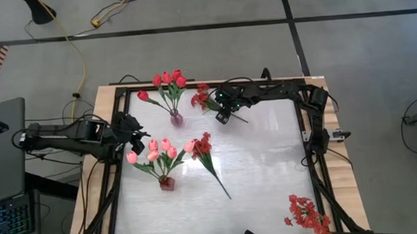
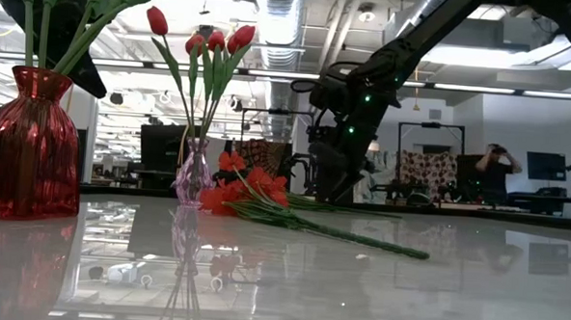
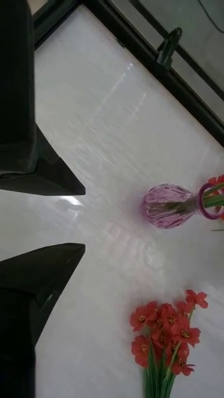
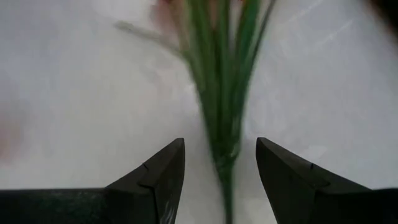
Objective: Sort flowers into vase by color
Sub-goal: Put the red flowers into the transparent vase
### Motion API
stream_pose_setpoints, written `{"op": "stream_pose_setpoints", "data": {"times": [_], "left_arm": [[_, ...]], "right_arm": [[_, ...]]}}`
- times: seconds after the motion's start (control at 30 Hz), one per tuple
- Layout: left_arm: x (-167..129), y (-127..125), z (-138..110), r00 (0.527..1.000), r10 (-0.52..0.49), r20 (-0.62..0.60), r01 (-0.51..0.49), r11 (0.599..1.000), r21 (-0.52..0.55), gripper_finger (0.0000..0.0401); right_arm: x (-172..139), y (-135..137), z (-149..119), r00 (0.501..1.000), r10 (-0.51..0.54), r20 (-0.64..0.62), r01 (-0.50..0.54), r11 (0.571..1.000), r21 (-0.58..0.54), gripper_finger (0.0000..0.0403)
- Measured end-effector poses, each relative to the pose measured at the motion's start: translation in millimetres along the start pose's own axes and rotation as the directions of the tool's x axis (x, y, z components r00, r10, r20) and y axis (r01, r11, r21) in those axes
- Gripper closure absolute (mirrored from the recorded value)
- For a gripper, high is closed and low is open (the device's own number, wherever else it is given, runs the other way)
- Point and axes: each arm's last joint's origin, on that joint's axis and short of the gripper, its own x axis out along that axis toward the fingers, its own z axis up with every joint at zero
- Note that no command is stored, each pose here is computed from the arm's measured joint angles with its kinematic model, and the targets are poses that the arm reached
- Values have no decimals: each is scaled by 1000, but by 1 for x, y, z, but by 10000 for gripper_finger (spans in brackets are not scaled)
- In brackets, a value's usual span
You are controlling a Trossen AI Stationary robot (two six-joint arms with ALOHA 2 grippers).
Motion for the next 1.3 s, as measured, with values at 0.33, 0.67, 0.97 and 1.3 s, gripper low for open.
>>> {"op": "stream_pose_setpoints", "data": {"times": [0.33, 0.67, 0.97, 1.3], "left_arm": [[0, 0, 0, 1000, 1, 1, -1, 1000, -1, 278], [0, 0, 0, 1000, 1, 0, -1, 1000, -2, 278], [0, 0, 0, 1000, 0, 0, 0, 1000, -4, 278], [0, 0, 0, 1000, 0, 0, 0, 1000, -4, 278]], "right_arm": [[29, 3, -12, 996, 10, -90, -11, 1000, -11, 168], [17, 16, -11, 993, -110, -45, 107, 992, -62, 362], [-42, 5, 3, 993, -114, 37, 113, 994, 9, 377], [-176, 3, -4, 939, -58, 338, 33, 996, 79, 377]]}}
